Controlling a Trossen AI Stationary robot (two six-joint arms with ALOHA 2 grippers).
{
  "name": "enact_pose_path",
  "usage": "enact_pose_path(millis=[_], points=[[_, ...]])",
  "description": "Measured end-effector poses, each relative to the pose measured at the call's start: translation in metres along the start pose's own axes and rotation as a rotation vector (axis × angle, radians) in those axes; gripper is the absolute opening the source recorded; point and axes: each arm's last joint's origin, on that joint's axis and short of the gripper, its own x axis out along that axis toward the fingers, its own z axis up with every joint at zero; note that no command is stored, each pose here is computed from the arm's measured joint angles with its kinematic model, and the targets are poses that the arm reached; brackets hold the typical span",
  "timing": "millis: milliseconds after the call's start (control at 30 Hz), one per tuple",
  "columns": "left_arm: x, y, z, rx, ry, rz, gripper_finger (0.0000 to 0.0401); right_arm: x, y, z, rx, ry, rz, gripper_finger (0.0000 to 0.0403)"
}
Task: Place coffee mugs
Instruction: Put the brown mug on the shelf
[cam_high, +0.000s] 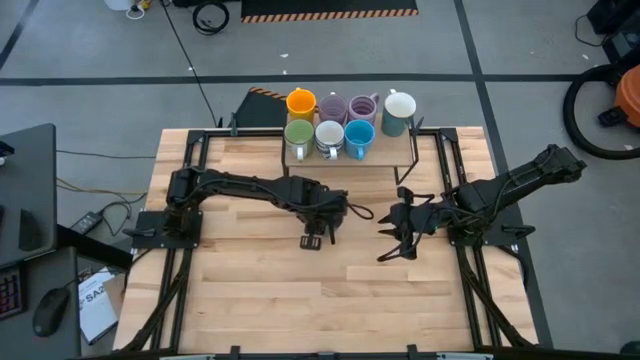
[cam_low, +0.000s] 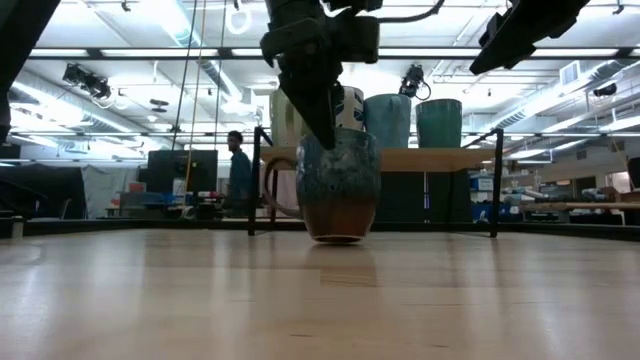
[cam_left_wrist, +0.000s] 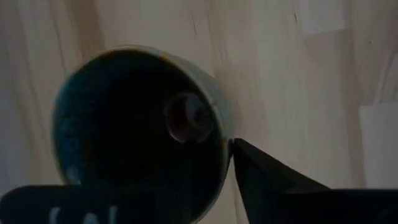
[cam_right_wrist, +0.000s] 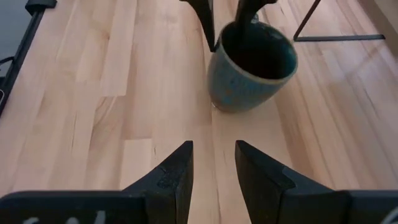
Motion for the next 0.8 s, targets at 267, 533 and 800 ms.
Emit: enact_pose_path(millis=[267,533,800], points=[[0.000,-0.006,0.003,0.020,-0.018,0.025,0.0143,0.001,-0.005,0.002,-0.067,-0.002,-0.019,0.0125],[-0.005,-0.008,0.003,-0.014,-0.032,0.002,0.0144,0.003,-0.011,0.003,-0.105,-0.001,-0.042,0.0125],[-0.028,-0.013,-0.001,0.006,-0.045,0.053,0.0144,0.005,-0.018,0.005,-0.136,-0.002,-0.059,0.0125]])
